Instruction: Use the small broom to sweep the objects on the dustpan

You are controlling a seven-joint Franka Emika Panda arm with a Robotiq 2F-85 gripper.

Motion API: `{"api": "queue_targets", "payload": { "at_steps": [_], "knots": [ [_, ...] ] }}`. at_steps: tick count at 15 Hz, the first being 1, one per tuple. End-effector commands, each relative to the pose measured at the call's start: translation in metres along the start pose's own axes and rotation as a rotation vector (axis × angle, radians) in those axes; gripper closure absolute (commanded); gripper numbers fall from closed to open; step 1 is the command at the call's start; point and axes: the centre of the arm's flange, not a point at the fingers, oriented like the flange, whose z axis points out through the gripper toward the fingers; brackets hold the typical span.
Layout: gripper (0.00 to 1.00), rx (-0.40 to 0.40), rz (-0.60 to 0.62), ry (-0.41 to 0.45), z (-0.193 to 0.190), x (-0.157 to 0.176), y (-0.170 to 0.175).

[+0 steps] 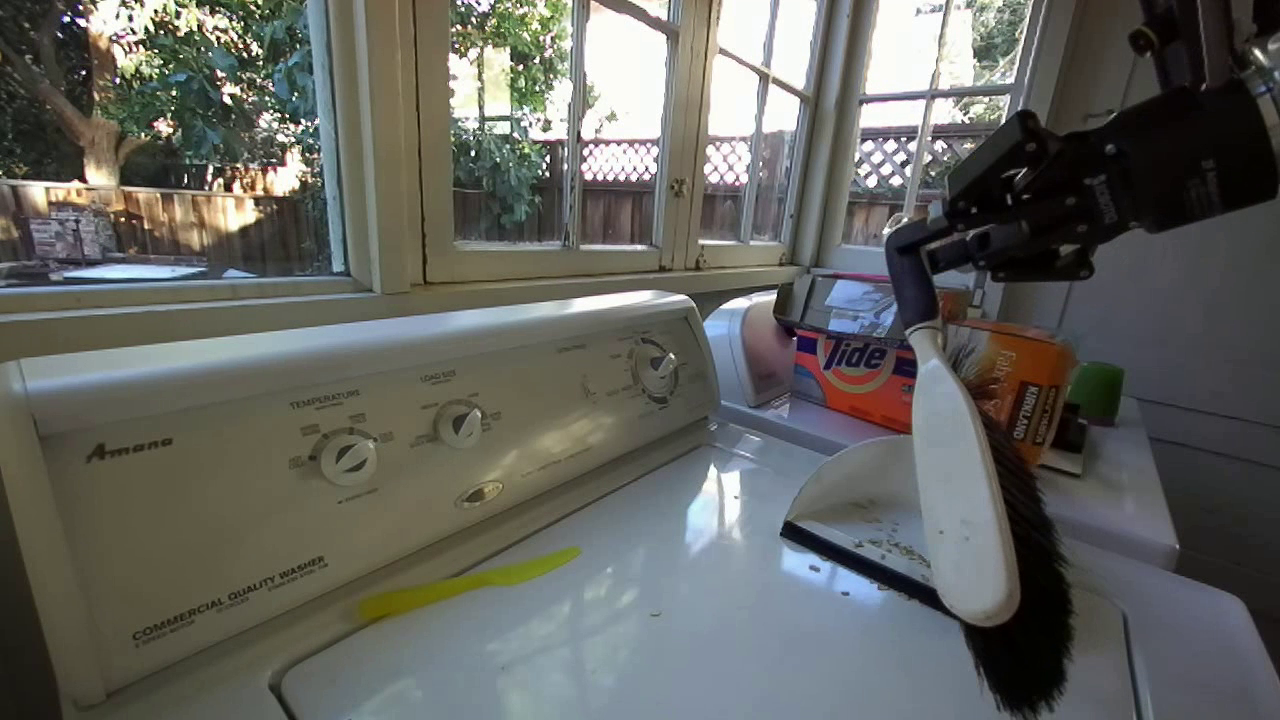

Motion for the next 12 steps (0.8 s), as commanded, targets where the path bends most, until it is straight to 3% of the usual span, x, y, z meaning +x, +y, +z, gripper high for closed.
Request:
{"api": "queue_targets", "payload": {
  "at_steps": [1,12],
  "knots": [
    [0.93,-0.028,0.06,0.029,0.03,0.018,0.004],
    [0.93,0.096,0.339,0.043,0.119,0.064,0.002]
  ]
}}
